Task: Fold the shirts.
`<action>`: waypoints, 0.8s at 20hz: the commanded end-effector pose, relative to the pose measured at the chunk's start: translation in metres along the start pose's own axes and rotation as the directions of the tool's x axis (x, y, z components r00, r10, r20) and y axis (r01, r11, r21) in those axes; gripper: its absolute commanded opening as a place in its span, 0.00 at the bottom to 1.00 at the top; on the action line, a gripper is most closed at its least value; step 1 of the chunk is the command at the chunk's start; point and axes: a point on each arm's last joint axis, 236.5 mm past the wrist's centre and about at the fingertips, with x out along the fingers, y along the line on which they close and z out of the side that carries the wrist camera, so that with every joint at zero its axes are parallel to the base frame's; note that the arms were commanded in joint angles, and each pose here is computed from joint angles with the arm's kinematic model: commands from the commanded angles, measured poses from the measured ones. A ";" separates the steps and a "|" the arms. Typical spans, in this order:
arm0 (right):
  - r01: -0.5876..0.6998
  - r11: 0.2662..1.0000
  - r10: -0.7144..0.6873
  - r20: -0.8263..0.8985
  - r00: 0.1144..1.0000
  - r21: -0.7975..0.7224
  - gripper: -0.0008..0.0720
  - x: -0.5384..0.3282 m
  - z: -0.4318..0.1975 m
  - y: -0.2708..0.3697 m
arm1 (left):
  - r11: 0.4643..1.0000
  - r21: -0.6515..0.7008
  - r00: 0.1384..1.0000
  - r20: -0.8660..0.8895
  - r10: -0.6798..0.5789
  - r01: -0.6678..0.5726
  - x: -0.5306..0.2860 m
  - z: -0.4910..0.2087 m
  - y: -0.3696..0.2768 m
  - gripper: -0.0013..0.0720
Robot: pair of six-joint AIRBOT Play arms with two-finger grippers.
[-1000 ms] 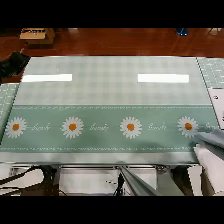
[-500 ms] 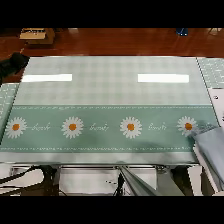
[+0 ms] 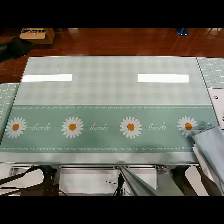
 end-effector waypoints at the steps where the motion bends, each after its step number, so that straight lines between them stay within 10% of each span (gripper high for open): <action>1: -0.292 0.911 0.250 -0.173 0.953 -0.292 0.56 0.045 -0.029 0.145 | 0.997 0.044 0.963 -0.266 -0.053 0.067 0.006 -0.045 -0.061 0.57; 4: -0.272 0.810 0.090 -0.349 0.933 -0.519 0.78 0.074 -0.089 0.181 | 0.989 0.146 0.825 -0.555 0.104 -0.026 -0.001 -0.117 -0.078 0.89; 16: -0.359 0.728 -0.021 -0.542 0.840 -0.584 0.82 0.089 -0.156 0.204 | 0.912 0.398 0.695 -0.627 0.351 -0.102 0.005 -0.172 -0.119 0.89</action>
